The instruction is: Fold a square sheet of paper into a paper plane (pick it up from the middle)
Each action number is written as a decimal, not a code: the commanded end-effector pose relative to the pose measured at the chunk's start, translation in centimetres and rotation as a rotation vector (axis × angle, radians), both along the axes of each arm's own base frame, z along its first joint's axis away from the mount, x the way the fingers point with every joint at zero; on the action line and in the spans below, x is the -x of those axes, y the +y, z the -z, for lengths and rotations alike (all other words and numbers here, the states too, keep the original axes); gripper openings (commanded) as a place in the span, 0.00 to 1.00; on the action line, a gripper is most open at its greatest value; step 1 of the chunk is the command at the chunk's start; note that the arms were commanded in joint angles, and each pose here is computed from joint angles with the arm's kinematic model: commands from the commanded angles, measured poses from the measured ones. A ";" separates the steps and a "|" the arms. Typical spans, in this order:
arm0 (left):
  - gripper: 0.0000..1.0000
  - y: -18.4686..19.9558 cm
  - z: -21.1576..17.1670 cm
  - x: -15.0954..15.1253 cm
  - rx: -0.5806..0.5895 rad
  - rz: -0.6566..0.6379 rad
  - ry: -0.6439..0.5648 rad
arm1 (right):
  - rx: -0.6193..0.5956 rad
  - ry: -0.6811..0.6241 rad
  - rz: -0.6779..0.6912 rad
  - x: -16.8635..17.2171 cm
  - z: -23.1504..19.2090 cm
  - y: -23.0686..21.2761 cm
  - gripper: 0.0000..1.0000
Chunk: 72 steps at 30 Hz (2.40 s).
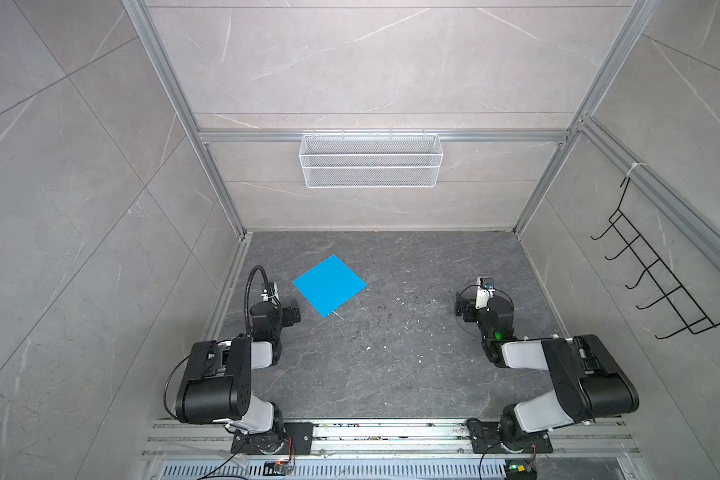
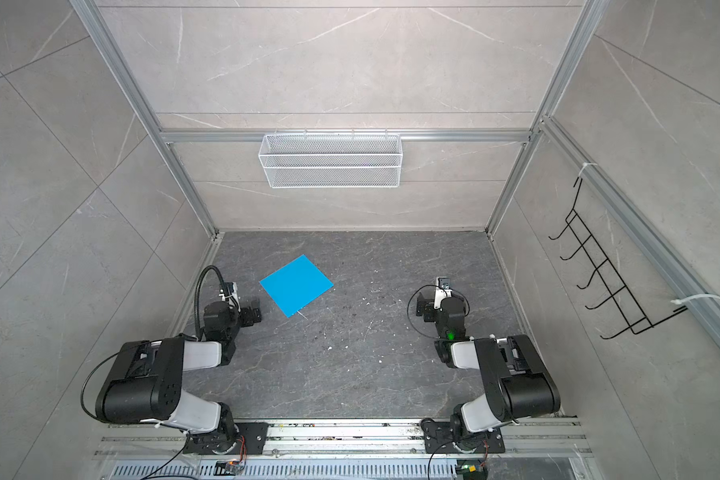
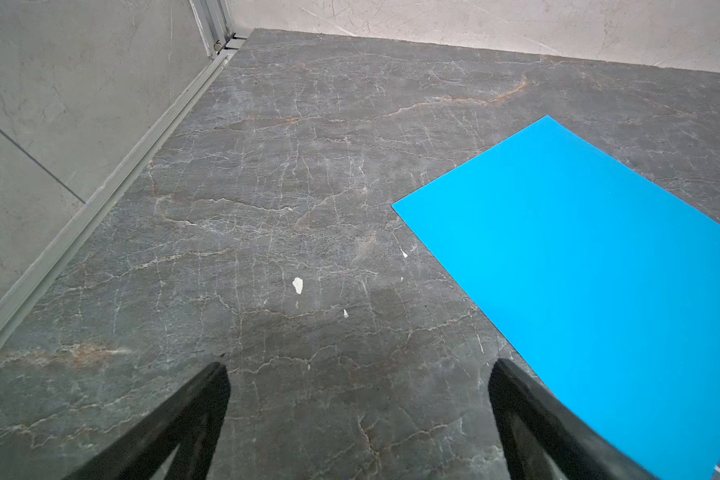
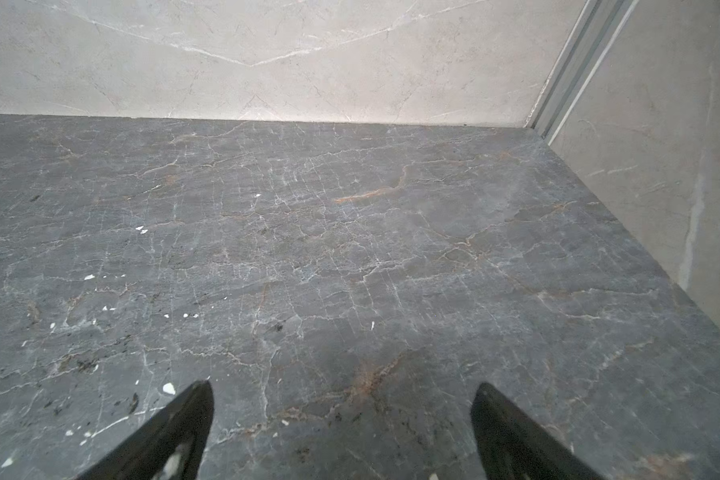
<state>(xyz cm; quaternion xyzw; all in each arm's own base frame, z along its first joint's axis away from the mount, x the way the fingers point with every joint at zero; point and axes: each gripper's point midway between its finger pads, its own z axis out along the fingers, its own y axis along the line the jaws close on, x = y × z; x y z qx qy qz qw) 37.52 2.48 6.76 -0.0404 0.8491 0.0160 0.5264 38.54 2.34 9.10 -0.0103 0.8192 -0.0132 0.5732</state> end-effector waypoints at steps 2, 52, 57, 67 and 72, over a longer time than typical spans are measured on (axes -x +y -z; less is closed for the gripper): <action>1.00 0.1 -1.7 -1.0 -0.014 0.010 -0.061 | 0.004 0.002 -0.005 -0.4 -0.1 0.0 0.99; 1.00 -11.1 -10.2 -3.0 0.640 -0.039 0.222 | -0.531 0.413 -0.008 -0.2 -7.1 6.4 0.99; 0.98 -14.5 -6.5 -5.5 0.658 -0.059 0.363 | -0.552 0.471 -0.054 -0.4 -5.7 9.0 0.99; 0.95 -19.3 -1.9 -10.8 0.642 0.007 0.496 | -0.547 0.528 -0.099 -0.1 -4.4 11.3 0.99; 0.94 -20.9 -0.3 -12.1 0.645 0.036 0.538 | -0.556 0.532 -0.110 -0.3 -4.4 11.9 0.99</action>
